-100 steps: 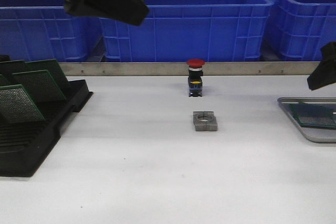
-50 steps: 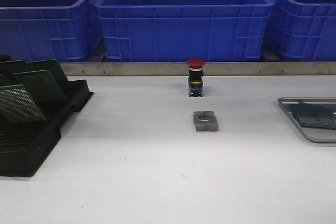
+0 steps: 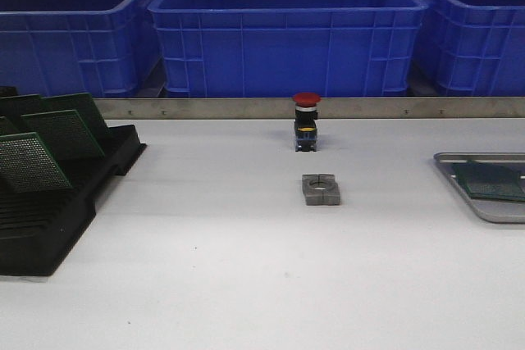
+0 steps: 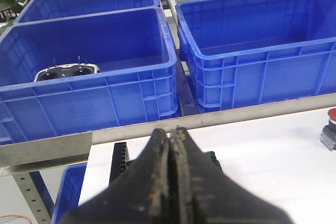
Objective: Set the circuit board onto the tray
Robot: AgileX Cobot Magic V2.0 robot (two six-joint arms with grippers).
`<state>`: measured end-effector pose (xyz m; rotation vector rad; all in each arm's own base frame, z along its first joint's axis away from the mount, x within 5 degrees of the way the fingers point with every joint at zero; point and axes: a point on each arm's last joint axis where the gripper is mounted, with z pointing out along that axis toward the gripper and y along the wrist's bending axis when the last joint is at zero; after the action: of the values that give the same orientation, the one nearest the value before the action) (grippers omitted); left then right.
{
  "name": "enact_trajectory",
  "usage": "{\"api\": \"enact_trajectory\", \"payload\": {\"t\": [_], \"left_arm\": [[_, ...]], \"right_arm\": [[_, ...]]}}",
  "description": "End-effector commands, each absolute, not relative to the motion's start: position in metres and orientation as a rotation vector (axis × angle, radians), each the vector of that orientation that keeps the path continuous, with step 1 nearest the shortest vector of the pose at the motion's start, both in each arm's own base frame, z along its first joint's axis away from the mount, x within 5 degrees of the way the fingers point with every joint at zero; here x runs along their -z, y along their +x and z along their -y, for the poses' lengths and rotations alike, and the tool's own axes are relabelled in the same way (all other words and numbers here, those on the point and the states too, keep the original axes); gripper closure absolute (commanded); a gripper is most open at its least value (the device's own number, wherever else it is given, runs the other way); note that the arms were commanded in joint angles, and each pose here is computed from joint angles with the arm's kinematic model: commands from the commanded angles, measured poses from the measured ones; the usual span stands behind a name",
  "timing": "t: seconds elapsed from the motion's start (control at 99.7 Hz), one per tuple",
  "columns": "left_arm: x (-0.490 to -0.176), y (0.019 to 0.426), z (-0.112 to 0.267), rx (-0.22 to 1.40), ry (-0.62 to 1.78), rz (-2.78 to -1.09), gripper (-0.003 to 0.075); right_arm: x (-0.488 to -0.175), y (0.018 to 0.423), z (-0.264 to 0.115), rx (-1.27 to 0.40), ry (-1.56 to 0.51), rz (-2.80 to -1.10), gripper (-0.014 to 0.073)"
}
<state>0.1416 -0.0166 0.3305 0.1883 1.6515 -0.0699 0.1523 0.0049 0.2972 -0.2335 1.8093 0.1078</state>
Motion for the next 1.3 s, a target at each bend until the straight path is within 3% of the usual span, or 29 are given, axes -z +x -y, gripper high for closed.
{"api": "enact_trajectory", "payload": {"t": [0.0, 0.561, 1.293], "left_arm": [[-0.334, 0.127, 0.013, 0.079, 0.120, -1.591, 0.0741], [-0.288, 0.067, 0.011, 0.109, 0.088, -1.458, 0.0741], [-0.285, 0.067, 0.011, 0.109, 0.088, -1.464, 0.0741]], "right_arm": [[-0.306, 0.136, -0.004, -0.062, -0.189, -1.722, 0.0656], [-0.283, 0.037, -0.019, 0.057, -0.165, -1.301, 0.0656], [-0.281, 0.035, -0.025, 0.009, -0.226, -1.299, 0.0656]]}}
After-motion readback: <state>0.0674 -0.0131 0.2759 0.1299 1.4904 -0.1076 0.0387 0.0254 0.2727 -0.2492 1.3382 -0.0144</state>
